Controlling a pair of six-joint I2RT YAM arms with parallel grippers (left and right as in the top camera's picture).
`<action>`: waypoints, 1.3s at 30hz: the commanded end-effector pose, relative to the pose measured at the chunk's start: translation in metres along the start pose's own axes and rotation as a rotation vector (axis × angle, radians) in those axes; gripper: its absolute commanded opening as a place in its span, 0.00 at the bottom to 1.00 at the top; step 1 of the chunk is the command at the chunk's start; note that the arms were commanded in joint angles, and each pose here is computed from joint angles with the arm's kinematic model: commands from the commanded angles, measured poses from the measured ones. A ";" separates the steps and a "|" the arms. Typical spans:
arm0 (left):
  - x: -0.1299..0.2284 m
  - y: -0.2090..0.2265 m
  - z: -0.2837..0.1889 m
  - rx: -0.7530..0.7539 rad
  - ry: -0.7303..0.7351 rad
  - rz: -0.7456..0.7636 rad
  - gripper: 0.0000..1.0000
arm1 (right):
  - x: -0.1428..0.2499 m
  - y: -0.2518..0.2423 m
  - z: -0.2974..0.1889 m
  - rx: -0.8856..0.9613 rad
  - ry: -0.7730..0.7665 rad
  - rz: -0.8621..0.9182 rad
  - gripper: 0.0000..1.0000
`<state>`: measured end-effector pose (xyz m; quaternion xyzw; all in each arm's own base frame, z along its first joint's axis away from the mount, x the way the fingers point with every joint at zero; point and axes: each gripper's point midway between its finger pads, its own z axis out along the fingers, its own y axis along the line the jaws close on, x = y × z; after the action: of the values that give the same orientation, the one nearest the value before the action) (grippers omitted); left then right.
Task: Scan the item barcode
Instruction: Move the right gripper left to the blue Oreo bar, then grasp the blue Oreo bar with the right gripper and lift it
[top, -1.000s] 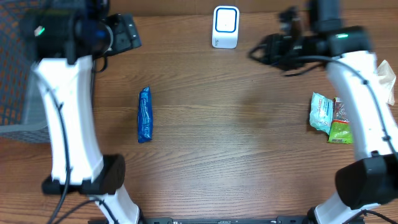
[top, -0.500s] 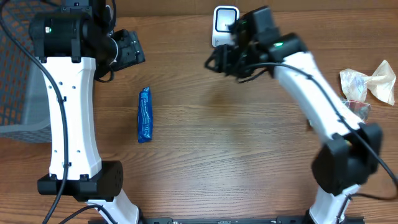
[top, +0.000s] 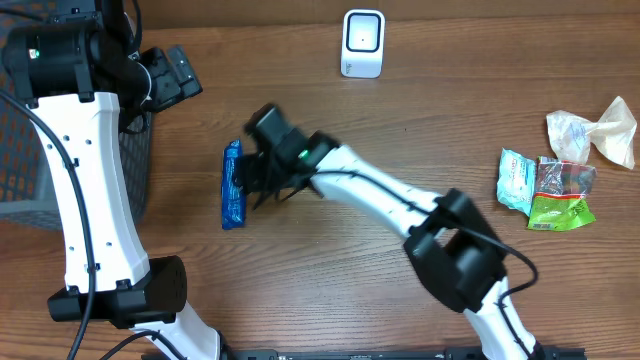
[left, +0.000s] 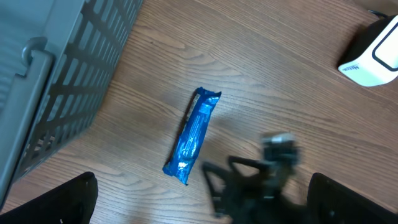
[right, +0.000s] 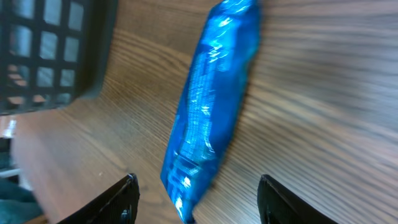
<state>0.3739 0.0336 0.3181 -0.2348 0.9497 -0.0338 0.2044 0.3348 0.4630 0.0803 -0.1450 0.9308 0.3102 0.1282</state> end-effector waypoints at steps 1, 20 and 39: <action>0.000 0.003 -0.015 -0.004 -0.042 0.010 0.99 | 0.007 -0.010 0.026 0.084 -0.039 -0.003 0.62; 0.001 0.001 -0.015 0.010 -0.036 0.013 1.00 | 0.042 -0.030 0.061 0.164 0.037 0.014 0.35; 0.002 -0.002 -0.015 0.027 -0.029 0.014 1.00 | -0.011 -0.005 0.057 -0.091 -0.061 0.159 0.64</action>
<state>0.3740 0.0325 0.3181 -0.2324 0.9503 -0.0364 0.2040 0.3495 0.4978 0.0510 -0.1092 0.9107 0.3782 0.1251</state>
